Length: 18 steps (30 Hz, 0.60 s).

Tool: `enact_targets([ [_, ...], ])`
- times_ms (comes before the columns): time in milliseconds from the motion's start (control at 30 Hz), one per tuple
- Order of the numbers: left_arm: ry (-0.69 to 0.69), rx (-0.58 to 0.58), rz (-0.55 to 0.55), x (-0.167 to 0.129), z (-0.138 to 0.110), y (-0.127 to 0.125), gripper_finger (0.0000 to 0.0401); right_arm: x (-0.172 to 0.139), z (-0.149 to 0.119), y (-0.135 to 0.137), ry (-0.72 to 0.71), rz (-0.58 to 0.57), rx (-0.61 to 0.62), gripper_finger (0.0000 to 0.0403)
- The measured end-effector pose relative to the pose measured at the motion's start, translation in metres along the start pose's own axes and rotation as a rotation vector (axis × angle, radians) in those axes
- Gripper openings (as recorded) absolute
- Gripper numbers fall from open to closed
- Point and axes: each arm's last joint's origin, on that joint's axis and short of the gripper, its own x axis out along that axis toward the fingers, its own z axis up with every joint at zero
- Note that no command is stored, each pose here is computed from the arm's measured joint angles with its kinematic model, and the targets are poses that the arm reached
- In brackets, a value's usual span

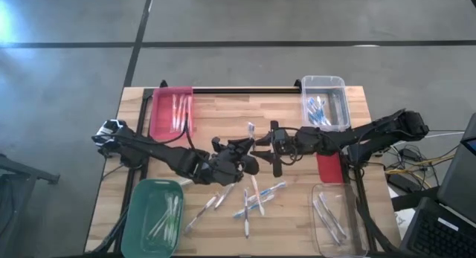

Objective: Pick & Place Toothbrushes
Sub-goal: Put the violet toothbrush into the bottom transparent bin

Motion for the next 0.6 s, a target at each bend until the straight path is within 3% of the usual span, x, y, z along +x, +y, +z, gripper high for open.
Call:
enact_targets([
  [600, 0.001, 0.033, -0.021, 0.0099, 0.0043, -0.0025, 0.0023, 0.001, -0.0003, -0.0006, -0.007, -0.007, -0.018, 0.0036],
])
